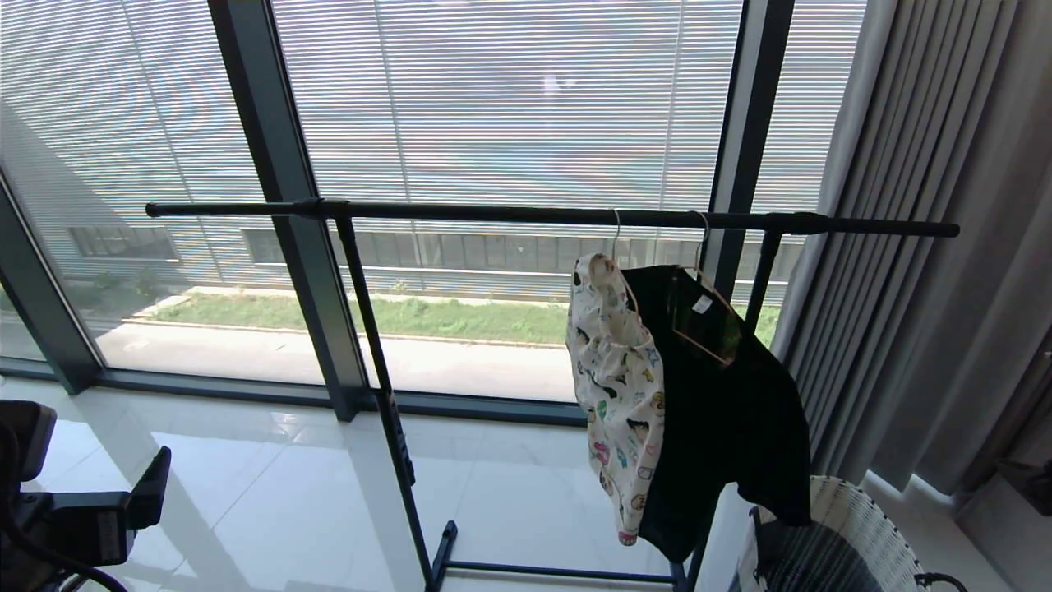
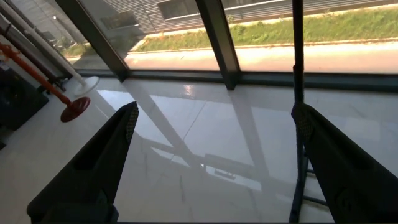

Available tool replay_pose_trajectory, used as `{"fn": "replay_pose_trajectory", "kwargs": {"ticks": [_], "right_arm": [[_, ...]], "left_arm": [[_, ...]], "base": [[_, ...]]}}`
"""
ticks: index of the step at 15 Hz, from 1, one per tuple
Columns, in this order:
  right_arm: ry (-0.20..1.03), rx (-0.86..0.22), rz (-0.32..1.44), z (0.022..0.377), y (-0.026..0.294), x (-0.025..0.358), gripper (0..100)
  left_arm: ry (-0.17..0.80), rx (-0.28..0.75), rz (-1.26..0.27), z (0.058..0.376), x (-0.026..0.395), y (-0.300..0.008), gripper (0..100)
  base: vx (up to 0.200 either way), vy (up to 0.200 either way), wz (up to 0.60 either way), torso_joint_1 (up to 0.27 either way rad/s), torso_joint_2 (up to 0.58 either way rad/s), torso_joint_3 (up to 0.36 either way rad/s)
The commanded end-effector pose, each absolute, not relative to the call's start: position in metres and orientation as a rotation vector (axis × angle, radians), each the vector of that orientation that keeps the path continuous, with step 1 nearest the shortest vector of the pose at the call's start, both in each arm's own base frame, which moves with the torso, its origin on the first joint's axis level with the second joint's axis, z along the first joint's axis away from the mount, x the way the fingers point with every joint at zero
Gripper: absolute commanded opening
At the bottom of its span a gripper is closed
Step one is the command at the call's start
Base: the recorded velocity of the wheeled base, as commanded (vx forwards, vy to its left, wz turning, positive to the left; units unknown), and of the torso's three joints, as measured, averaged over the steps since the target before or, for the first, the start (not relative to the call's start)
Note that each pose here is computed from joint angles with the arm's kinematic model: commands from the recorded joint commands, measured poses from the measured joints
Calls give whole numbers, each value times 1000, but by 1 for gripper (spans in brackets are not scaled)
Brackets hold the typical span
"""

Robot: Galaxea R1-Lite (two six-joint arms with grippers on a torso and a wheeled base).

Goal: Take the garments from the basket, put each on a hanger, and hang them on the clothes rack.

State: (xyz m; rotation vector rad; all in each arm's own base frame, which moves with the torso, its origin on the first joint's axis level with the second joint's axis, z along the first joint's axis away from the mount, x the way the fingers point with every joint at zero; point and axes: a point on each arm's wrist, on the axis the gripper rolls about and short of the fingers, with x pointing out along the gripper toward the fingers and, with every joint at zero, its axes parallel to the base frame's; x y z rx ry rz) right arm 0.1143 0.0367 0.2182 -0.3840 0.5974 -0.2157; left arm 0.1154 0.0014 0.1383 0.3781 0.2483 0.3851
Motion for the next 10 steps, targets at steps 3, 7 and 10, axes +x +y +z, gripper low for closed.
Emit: {"fn": "replay_pose_trajectory", "kwargs": {"ticks": [3,7,10], "right_arm": [[561,-353,-250,215,24,93,100],[576,-351,-273,210,21,91,100],[583,-353,-280,204,18,86,100]], "left_arm": [[222,365,437,138,102,7,100],[221,359,461,138,100,9,100],[216,359,462,136,96,10,100]], "base": [[-200,0,0,-2,7,1],[-150,0,0,3,2,4],[0,0,0,0,0,0]]}}
